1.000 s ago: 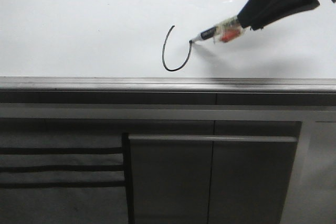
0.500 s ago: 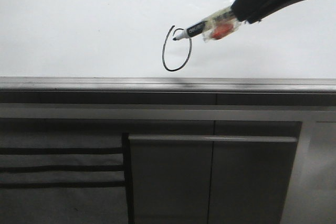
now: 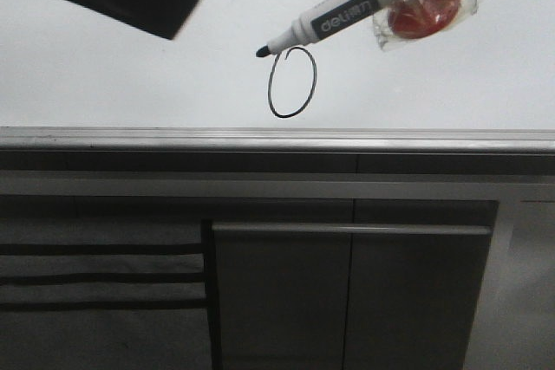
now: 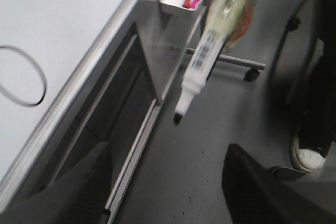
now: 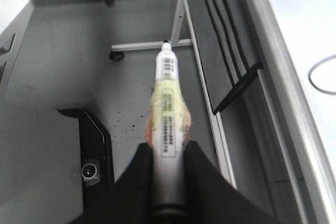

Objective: Write number 0 on whiteboard

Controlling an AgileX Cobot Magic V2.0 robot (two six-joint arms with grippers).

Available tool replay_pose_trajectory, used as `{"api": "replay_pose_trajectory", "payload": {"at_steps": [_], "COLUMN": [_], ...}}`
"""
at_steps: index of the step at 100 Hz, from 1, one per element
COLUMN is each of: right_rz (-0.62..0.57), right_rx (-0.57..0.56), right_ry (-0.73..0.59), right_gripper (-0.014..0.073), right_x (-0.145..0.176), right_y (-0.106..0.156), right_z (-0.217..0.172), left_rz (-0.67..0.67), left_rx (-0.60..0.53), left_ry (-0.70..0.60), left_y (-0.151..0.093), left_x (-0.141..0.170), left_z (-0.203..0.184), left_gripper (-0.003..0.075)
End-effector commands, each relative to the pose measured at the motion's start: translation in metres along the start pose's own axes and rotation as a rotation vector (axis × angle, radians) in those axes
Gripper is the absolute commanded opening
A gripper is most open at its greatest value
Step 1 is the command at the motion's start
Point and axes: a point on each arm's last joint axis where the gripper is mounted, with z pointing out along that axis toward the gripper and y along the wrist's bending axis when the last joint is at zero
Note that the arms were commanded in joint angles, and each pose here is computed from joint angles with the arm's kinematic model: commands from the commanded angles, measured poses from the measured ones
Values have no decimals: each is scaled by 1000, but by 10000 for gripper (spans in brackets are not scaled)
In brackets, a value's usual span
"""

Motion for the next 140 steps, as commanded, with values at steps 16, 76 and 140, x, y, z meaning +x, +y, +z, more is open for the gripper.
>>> {"api": "replay_pose_trajectory", "payload": {"at_steps": [16,76,140], "right_rz": [-205,-199,36], "right_rx": [22,51,453], "right_ry": [-87,-96,-67], "right_gripper": [-27,-25,270], "right_x": [-20,-21,-3], "right_y": [6,3,0], "right_z": [-6,-5,-68], "left_rz": [94,109,-255], "left_rx": [53,99,-405], "left_ry": [-47,4,-81], "left_y": [-1,2,88], "left_x": [-43,-45,13], "left_z": [30,44,35], "left_gripper": [421,160,80]}}
